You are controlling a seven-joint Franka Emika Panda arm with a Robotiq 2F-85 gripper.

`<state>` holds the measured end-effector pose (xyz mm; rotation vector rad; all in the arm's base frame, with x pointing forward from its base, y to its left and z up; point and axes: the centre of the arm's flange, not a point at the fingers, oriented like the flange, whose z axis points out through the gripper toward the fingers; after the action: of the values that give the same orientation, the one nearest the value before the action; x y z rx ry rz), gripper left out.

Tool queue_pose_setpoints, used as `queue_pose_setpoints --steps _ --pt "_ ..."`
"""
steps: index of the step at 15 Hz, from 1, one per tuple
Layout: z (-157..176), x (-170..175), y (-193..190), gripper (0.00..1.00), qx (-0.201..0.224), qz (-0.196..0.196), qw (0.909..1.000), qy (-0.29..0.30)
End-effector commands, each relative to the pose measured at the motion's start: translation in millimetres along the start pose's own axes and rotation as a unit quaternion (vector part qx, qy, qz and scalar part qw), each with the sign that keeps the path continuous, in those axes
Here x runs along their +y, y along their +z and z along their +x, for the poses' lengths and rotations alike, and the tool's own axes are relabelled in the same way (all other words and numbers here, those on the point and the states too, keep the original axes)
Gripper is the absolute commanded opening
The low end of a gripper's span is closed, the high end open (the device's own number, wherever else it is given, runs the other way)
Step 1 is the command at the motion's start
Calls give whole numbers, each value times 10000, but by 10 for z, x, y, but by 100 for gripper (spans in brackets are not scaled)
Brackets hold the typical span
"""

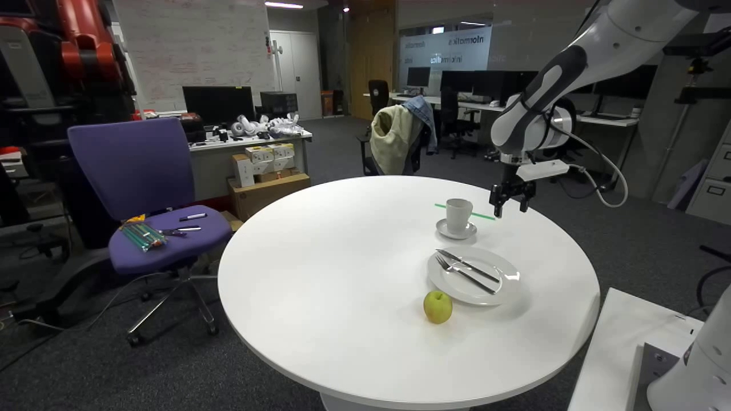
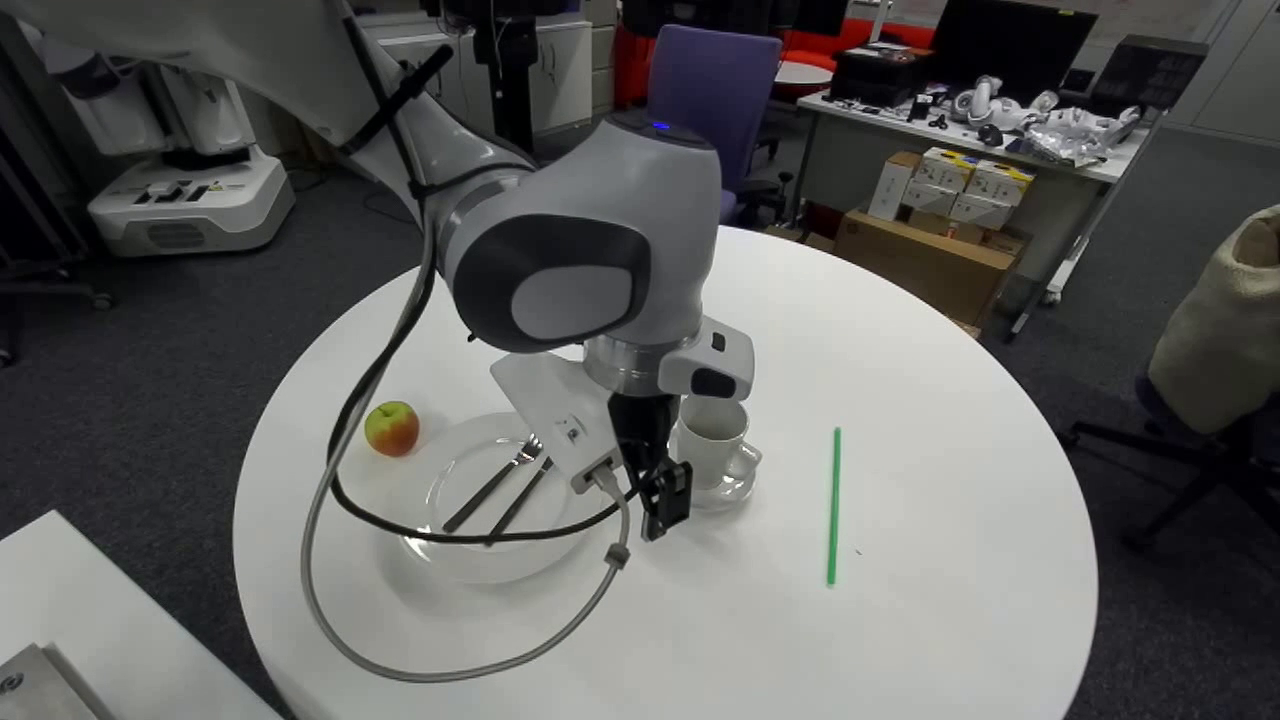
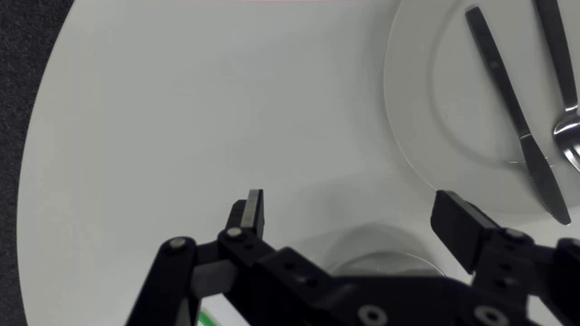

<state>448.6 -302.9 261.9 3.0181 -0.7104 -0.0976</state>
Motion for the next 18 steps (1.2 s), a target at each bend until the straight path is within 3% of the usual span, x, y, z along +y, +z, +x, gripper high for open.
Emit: queue_pose_setpoints --steps 1,9,18 --pt "0 0 1 100 -1 -1 10000 -15" --pt "-29 -35 -3 100 87 -81 9999 -42" --pt "-7 -765 52 100 452 -542 9938 -858"
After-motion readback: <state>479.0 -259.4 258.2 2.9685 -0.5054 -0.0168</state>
